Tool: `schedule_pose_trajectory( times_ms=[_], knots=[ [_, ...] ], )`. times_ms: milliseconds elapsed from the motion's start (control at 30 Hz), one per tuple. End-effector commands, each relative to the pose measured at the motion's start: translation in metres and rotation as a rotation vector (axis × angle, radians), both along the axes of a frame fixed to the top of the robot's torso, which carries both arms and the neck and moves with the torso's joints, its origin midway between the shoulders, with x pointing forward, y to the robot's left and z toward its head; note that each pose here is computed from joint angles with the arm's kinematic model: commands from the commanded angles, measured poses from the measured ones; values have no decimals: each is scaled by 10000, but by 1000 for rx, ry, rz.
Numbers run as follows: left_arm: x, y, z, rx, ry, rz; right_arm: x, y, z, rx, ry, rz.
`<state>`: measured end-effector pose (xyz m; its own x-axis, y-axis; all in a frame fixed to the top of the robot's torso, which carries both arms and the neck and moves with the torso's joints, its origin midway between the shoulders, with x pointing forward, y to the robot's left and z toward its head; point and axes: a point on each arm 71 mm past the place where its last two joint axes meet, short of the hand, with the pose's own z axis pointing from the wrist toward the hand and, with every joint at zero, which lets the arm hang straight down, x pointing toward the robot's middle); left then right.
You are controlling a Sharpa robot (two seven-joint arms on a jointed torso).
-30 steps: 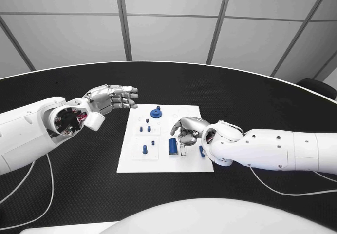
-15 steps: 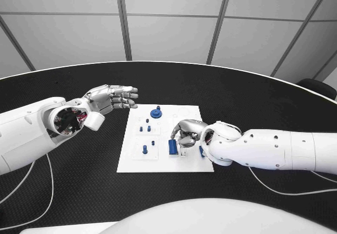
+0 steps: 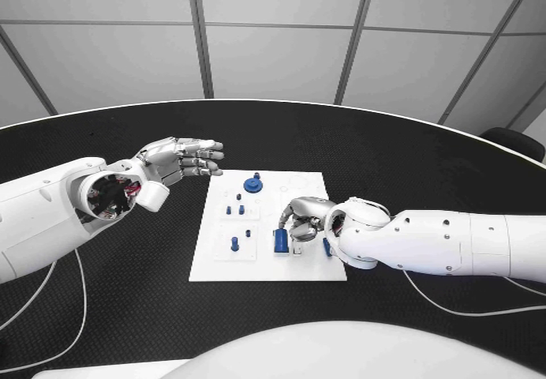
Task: Assemble the parts on the task board
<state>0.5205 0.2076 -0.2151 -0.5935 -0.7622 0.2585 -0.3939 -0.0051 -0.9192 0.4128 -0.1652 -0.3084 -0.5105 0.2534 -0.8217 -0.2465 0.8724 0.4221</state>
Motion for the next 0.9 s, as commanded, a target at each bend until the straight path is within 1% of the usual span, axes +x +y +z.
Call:
schedule_pose_trajectory(
  times_ms=[33,300,567,733,800,900],
  knots=[
    [0,3,0,0,0,1,5,-14,-5,-3,0,-7],
    [-2,10,0,1,0,3,24,-23,13,17,-30,-23],
    [-2,14,0,2,1,4,41,-60,69,63,-95,-51],
    [-1,9,0,1,0,2,36,-100,84,69,-106,-61],
    [-1,5,0,1,0,2,34,-128,91,71,-112,-71],
    [-1,1,1,-1,-2,2,24,-212,125,82,-137,-106]
  ],
)
